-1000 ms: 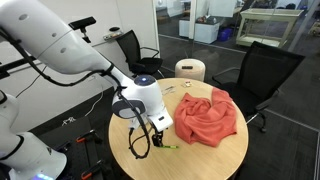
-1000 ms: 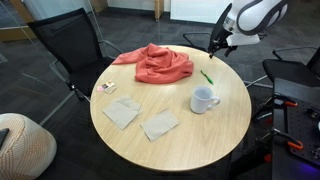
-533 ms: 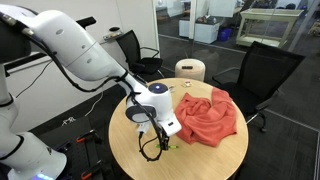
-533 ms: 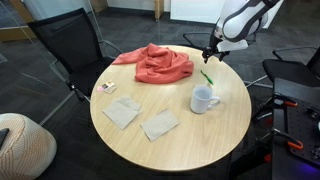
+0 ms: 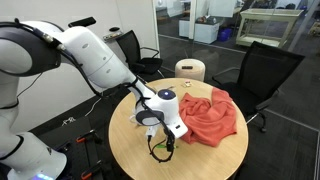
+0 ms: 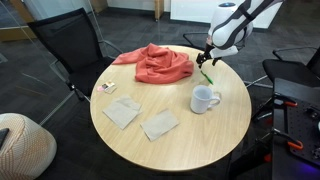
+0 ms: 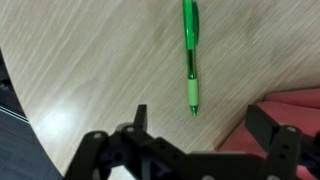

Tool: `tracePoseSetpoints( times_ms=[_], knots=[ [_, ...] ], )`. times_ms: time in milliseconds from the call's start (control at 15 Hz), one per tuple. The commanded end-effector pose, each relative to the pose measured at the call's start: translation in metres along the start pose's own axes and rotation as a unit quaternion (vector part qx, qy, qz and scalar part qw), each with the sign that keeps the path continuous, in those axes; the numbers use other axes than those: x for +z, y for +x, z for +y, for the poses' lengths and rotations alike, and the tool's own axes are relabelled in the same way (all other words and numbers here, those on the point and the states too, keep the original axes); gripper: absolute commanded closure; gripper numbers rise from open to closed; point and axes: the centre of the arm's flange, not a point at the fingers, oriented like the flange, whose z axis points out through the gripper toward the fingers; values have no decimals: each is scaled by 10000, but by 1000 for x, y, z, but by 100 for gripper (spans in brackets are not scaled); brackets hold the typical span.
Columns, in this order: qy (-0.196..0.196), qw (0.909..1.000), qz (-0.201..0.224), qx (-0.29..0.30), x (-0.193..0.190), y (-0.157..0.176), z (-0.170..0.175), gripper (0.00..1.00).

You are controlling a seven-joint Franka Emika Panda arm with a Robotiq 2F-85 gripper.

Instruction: Put the pen in the mug cup

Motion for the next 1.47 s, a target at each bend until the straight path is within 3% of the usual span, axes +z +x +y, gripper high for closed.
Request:
tracePoseSetpoints(
  times_ms=[0,867,933,1000,1400],
  knots=[
    [74,9997,-190,-141,12,15,-2,0],
    [129,9979,-304,-558,39,9,-5,0],
    [138,9980,-297,-545,40,9,-5,25],
    [125,9980,-299,-542,41,8,-4,26],
    [112,9980,-326,-523,44,8,-1,73]
  ],
)
